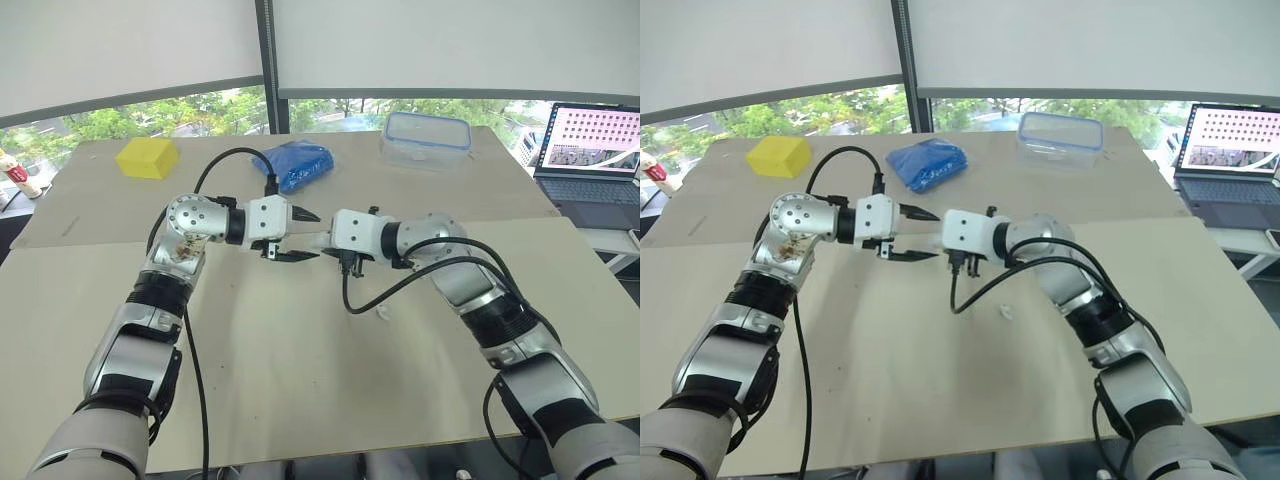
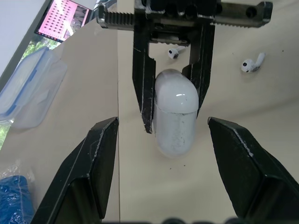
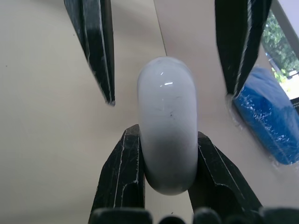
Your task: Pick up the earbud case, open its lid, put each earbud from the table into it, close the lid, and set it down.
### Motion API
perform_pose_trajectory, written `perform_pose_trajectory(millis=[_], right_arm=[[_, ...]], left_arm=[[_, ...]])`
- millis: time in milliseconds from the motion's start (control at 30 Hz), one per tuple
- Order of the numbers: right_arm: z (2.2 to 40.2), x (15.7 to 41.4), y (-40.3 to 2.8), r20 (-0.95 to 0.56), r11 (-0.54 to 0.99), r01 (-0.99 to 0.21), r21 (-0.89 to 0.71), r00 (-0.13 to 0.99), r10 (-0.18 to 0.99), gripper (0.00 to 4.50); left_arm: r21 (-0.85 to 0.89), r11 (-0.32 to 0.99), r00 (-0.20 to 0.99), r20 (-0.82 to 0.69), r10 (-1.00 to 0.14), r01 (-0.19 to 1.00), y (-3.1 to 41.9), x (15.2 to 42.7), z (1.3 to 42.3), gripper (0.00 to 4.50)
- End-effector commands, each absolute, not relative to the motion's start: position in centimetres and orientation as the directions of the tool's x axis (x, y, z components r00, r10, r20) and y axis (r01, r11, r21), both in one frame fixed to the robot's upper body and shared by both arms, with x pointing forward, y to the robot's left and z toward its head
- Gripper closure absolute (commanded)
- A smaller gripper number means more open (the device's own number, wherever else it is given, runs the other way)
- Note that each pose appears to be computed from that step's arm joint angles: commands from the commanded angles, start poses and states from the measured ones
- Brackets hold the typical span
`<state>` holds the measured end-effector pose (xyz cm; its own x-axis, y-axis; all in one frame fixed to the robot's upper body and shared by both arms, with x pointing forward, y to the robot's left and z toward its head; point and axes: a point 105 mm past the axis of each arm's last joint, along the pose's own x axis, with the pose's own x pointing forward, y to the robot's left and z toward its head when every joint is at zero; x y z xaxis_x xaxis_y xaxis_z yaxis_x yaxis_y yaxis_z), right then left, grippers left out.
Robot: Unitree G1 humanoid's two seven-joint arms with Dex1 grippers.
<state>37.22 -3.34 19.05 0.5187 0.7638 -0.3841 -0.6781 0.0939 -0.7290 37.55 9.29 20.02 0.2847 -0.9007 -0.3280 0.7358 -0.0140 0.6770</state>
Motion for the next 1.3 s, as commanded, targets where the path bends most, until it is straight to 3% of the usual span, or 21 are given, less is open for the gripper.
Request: perform_pose_trajectory(millis=[33, 133, 200, 367, 700, 767, 933, 1033, 1167, 1300], right_arm=[[21.0, 36.9, -2.8, -0.334, 0.097, -0.634, -0.767, 0.523, 0.784, 3.70], [21.1, 36.8, -2.7, -0.332, 0.095, -0.632, -0.769, 0.521, 0.786, 3.70], [21.0, 36.8, -2.7, -0.334, 0.093, -0.634, -0.768, 0.520, 0.786, 3.70], [20.6, 36.8, -2.8, -0.344, 0.088, -0.638, -0.765, 0.520, 0.782, 3.70], [20.9, 36.7, -2.6, -0.336, 0.092, -0.642, -0.761, 0.512, 0.790, 3.70], [21.0, 36.6, -2.7, -0.338, 0.103, -0.661, -0.744, 0.503, 0.795, 2.67], [21.8, 36.0, -4.5, -0.309, 0.175, -0.711, -0.681, 0.496, 0.812, 1.05], [22.8, 35.7, -5.8, -0.232, 0.319, -0.766, -0.558, 0.513, 0.826, 0.02], [23.3, 35.3, -8.6, -0.179, 0.467, -0.780, -0.416, 0.574, 0.799, 0.02], [22.8, 34.3, -10.9, -0.200, 0.523, -0.777, -0.351, 0.607, 0.769, 0.02]], left_arm=[[0.708, -0.018, 0.295, -0.317, -0.901, 0.706, 9.1, 37.7, 21.0, 1.26], [0.707, -0.016, 0.293, -0.313, -0.903, 0.707, 9.1, 37.7, 21.0, 1.26], [0.704, -0.013, 0.283, -0.302, -0.910, 0.710, 9.0, 37.6, 21.2, 1.79], [0.705, -0.015, 0.269, -0.291, -0.918, 0.709, 8.8, 37.4, 21.7, 3.92], [0.699, -0.026, 0.282, -0.322, -0.904, 0.714, 9.0, 37.4, 20.9, 3.95], [0.686, -0.015, 0.279, -0.315, -0.907, 0.728, 9.1, 37.4, 20.9, 3.95], [0.531, 0.140, 0.305, -0.237, -0.922, 0.836, 10.5, 38.0, 20.8, 3.95], [0.414, 0.222, 0.318, -0.179, -0.931, 0.883, 11.1, 38.0, 20.7, 3.95], [0.263, 0.322, 0.355, -0.089, -0.931, 0.909, 11.8, 37.8, 20.9, 3.95], [0.197, 0.400, 0.414, -0.033, -0.910, 0.895, 12.3, 37.4, 20.6, 3.95]])
